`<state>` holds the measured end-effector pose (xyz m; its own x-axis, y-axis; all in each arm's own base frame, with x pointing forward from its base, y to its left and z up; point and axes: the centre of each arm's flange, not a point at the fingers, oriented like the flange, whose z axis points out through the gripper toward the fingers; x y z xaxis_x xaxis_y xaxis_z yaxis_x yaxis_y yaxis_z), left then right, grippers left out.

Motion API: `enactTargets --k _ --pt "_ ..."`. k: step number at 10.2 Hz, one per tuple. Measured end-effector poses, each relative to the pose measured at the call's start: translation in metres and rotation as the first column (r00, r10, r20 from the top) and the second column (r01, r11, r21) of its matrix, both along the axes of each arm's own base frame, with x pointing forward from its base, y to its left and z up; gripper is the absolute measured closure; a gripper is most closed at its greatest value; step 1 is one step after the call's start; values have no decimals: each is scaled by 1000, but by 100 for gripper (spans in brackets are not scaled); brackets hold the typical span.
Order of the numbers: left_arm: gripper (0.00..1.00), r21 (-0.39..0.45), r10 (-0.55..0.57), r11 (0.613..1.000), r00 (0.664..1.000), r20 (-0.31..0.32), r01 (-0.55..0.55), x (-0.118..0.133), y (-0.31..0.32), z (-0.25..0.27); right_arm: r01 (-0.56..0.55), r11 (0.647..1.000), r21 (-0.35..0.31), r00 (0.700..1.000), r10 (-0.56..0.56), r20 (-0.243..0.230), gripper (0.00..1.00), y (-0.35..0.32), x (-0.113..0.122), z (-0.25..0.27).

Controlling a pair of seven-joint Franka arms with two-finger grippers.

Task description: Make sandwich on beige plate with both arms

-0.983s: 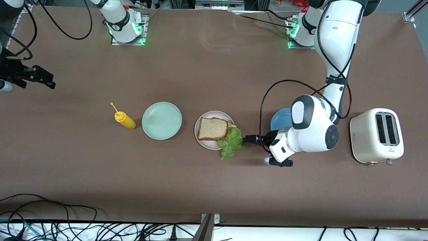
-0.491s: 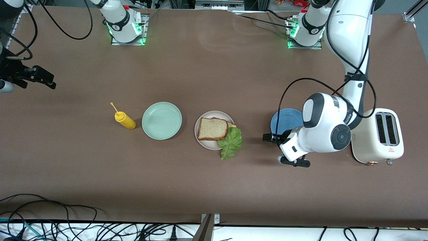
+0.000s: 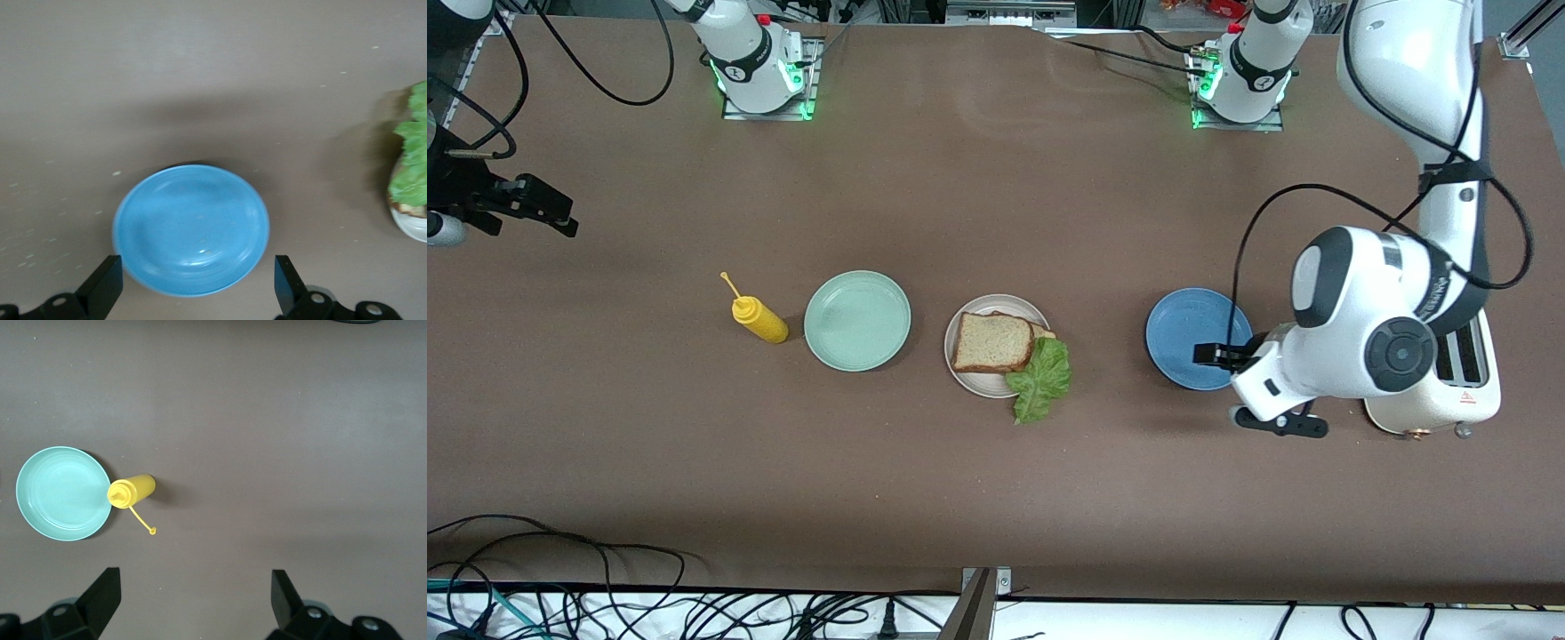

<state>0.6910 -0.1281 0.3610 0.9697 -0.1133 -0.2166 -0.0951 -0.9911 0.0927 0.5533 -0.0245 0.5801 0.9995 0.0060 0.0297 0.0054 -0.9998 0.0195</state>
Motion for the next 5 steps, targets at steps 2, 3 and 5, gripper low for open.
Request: enactTargets --k 2,3,5 --pt "0 62 -4 998 1000 8 3 1 27 12 -16 1000 -1 1000 16 10 0 9 1 4" --pt "0 90 -8 996 1000 12 7 0 35 19 -18 1000 -1 1000 18 15 0 10 1 6" --pt "0 108 -16 994 1000 22 14 -2 53 39 -17 1000 -1 1000 17 16 0 10 2 7"
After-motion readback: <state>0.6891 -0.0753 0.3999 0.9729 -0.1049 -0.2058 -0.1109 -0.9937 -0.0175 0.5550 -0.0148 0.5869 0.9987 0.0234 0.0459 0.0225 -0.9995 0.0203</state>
